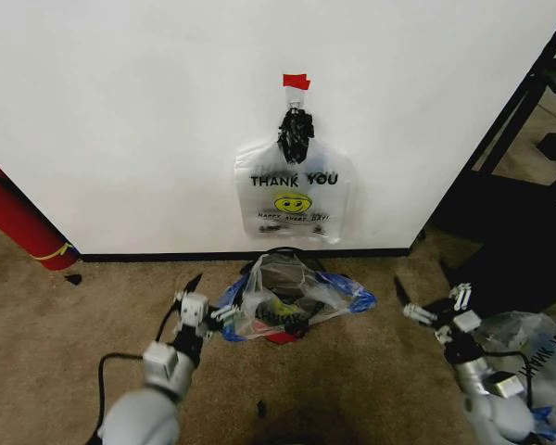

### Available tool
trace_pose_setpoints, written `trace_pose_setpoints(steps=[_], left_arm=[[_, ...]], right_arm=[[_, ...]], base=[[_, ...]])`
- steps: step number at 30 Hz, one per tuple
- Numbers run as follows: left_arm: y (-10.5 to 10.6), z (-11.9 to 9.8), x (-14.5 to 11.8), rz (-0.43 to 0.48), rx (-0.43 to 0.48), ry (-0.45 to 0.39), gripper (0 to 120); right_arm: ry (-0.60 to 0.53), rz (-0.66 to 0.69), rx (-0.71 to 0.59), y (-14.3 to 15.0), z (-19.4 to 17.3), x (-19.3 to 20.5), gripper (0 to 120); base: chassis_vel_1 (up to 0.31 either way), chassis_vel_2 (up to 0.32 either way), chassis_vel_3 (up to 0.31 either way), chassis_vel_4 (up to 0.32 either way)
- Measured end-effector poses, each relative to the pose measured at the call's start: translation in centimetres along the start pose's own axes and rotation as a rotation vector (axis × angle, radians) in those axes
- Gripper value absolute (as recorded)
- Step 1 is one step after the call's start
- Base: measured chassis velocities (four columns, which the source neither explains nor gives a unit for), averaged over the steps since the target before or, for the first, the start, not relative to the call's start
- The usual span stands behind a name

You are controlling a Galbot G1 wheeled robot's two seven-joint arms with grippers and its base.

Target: Pick up the garbage bag from the wall and place it over the trash bin.

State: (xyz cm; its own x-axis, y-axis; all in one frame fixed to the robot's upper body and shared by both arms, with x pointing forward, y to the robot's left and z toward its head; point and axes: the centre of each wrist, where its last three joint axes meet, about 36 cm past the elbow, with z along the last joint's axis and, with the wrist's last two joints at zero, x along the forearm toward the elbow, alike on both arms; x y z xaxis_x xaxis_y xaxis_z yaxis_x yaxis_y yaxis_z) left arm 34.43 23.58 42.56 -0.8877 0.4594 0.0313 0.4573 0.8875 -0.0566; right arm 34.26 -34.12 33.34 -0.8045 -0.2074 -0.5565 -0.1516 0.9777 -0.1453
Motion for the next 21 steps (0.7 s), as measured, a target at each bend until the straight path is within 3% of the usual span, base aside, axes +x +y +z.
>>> trace_pose_setpoints(steps=[7, 8, 10, 15, 18, 21], left_arm=[[4.4, -1.4, -5.7, 0.039, -0.04, -0.007, 100], [6.4, -3.3, -8.5, 0.043, -0.101, 0.01, 100], [6.9, -3.9, -9.1, 0.047, -0.122, 0.031, 100], [8.7, -5.3, -13.0, 0.049, -0.217, 0.223, 100], [9.0, -5.4, -14.3, 0.03, -0.252, 0.279, 100], [9.5, -6.0, -16.7, 0.05, -0.308, 0.394, 100]], right_arm=[[-0.056, -0.022, 0.105, 1.4, -1.8, -1.2, 100], [-0.076, -0.031, 0.116, 1.9, -2.9, -1.8, 100], [-0.079, -0.031, 0.114, 2.1, -3.2, -1.9, 100], [-0.104, -0.014, 0.146, 2.4, -4.9, -2.1, 100], [-0.112, -0.015, 0.153, 2.6, -5.4, -2.2, 100], [-0.107, -0.016, 0.16, 2.7, -6.2, -1.6, 100]], base=[[0.0, 0.0, 0.0, 0.0], [0.0, 0.0, 0.0, 0.0], [0.0, 0.0, 0.0, 0.0], [0.0, 0.0, 0.0, 0.0], [0.0, 0.0, 0.0, 0.0], [0.0, 0.0, 0.0, 0.0]])
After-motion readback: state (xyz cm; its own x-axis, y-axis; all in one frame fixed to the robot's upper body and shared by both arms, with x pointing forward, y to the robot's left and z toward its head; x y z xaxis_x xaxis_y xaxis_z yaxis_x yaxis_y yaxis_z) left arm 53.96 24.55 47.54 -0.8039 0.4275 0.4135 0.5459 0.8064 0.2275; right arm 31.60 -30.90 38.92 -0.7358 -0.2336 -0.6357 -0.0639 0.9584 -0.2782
